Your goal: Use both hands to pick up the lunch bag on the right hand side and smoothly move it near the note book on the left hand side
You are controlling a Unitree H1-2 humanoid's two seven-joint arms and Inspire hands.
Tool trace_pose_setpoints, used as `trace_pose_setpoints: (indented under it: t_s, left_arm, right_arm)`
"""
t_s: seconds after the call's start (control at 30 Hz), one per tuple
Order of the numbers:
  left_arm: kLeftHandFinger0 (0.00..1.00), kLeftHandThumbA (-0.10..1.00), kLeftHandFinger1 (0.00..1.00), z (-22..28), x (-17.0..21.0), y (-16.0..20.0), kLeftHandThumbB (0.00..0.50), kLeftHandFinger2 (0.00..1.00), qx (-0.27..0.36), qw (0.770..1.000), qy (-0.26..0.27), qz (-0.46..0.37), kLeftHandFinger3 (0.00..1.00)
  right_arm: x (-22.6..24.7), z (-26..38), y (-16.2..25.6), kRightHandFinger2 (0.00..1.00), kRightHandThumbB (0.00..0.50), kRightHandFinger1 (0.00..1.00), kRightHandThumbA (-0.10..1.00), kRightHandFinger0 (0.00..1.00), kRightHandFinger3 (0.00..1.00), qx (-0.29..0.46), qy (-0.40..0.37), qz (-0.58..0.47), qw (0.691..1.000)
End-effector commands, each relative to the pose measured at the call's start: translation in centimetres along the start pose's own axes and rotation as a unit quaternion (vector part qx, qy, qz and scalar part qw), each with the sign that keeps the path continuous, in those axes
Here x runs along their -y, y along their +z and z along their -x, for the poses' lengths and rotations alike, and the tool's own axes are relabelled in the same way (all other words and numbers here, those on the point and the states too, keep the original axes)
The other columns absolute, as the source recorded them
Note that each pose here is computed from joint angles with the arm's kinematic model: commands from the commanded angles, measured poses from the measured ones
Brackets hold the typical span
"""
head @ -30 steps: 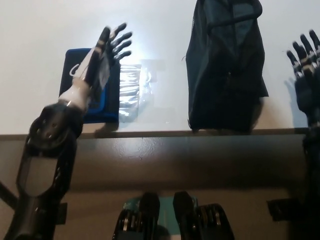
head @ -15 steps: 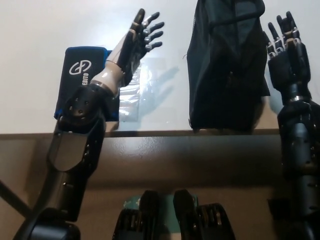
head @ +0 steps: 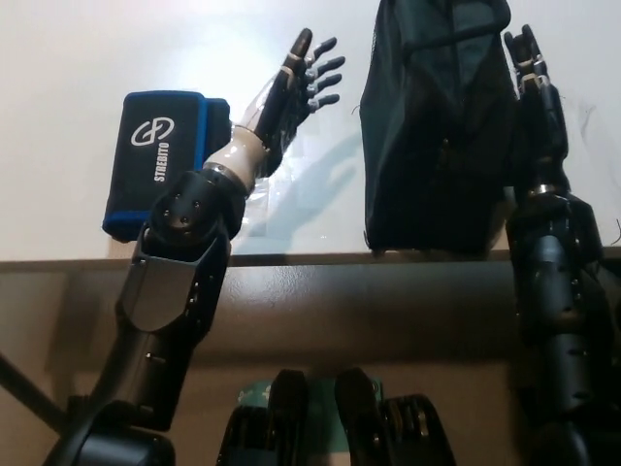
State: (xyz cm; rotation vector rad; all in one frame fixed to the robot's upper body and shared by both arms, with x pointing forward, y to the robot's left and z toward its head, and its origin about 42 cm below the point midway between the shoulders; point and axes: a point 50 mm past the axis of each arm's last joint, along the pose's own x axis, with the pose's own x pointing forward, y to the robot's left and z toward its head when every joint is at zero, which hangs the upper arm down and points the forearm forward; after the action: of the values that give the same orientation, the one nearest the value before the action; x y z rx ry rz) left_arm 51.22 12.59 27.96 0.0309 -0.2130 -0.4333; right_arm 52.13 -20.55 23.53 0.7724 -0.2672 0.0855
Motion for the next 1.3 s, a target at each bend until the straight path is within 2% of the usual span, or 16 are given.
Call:
trace_pose_setpoints:
  t_s: [0.0,0.1,0.17,0.27,0.5,0.57,0.77,0.87,0.97,1.03,1.1,1.17,1.27]
  left_arm:
    - [1.0,1.0,1.0,-1.9,1.5,2.4,0.372,1.0,0.044,0.999,-0.01,-0.028,1.0]
    - [1.0,1.0,1.0,-2.2,2.3,2.4,0.372,1.0,0.049,0.998,-0.013,-0.037,1.0]
    - [1.0,1.0,1.0,-2.6,3.1,2.3,0.365,1.0,0.054,0.998,-0.017,-0.039,1.0]
    - [1.0,1.0,1.0,-2.4,4.0,1.7,0.353,1.0,0.048,0.999,-0.017,-0.016,1.0]
    - [1.0,1.0,1.0,-1.8,5.0,0.1,0.315,1.0,0.035,0.999,-0.009,0.018,1.0]
    - [1.0,1.0,1.0,-2.1,5.1,0.1,0.317,1.0,0.034,0.999,-0.01,0.019,1.0]
    - [1.0,1.0,1.0,-0.7,3.5,-1.7,0.338,1.0,0.02,0.999,0.005,0.026,1.0]
    - [1.0,1.0,1.0,0.0,2.4,-2.2,0.33,1.0,0.025,0.999,0.026,0.039,1.0]
    - [1.0,1.0,1.0,1.4,1.2,-2.9,0.3,1.0,0.02,0.998,0.048,0.046,1.0]
    - [1.0,1.0,1.0,1.6,0.5,-2.9,0.302,1.0,0.023,0.997,0.049,0.052,1.0]
    - [1.0,1.0,1.0,1.9,-0.2,-2.6,0.346,1.0,0.028,0.997,0.052,0.051,1.0]
    - [1.0,1.0,1.0,2.1,-1.4,-2.0,0.364,1.0,0.032,0.997,0.062,0.045,1.0]
    - [1.0,1.0,1.0,2.6,-2.6,-1.6,0.342,1.0,0.041,0.995,0.072,0.047,1.0]
  right_arm:
    - [-4.0,-2.5,1.2,1.0,0.343,1.0,1.0,1.0,1.0,0.051,0.044,-0.017,0.998]
    - [-4.4,-2.5,0.7,1.0,0.339,1.0,1.0,1.0,1.0,0.05,0.041,-0.021,0.998]
    - [-4.7,-2.6,0.2,1.0,0.316,1.0,1.0,1.0,1.0,0.048,0.038,-0.022,0.998]
    - [-4.4,-2.1,-0.9,1.0,0.333,1.0,1.0,1.0,1.0,0.041,0.031,-0.033,0.998]
    - [-5.1,-1.5,-3.8,1.0,0.318,1.0,1.0,1.0,1.0,0.012,0.037,-0.072,0.997]
    - [-5.5,-1.9,-3.5,1.0,0.313,1.0,1.0,1.0,1.0,0.013,0.041,-0.074,0.996]
    - [-5.8,-1.7,-4.1,1.0,0.284,1.0,1.0,1.0,1.0,0.003,0.046,-0.096,0.994]
    - [-6.3,-1.6,-4.6,1.0,0.287,1.0,1.0,1.0,1.0,0.0,0.053,-0.103,0.993]
    - [-6.8,-0.9,-5.9,1.0,0.275,1.0,1.0,1.0,1.0,-0.012,0.06,-0.103,0.993]
    - [-7.3,-1.1,-6.1,1.0,0.282,1.0,1.0,1.0,1.0,-0.015,0.063,-0.103,0.993]
    - [-7.8,-1.1,-6.2,1.0,0.279,1.0,1.0,1.0,1.0,-0.017,0.066,-0.102,0.992]
    - [-8.6,-1.2,-6.5,1.0,0.27,1.0,1.0,1.0,1.0,-0.019,0.084,-0.108,0.99]
    - [-9.3,-1.3,-6.9,1.0,0.287,1.0,1.0,1.0,1.0,-0.025,0.082,-0.101,0.991]
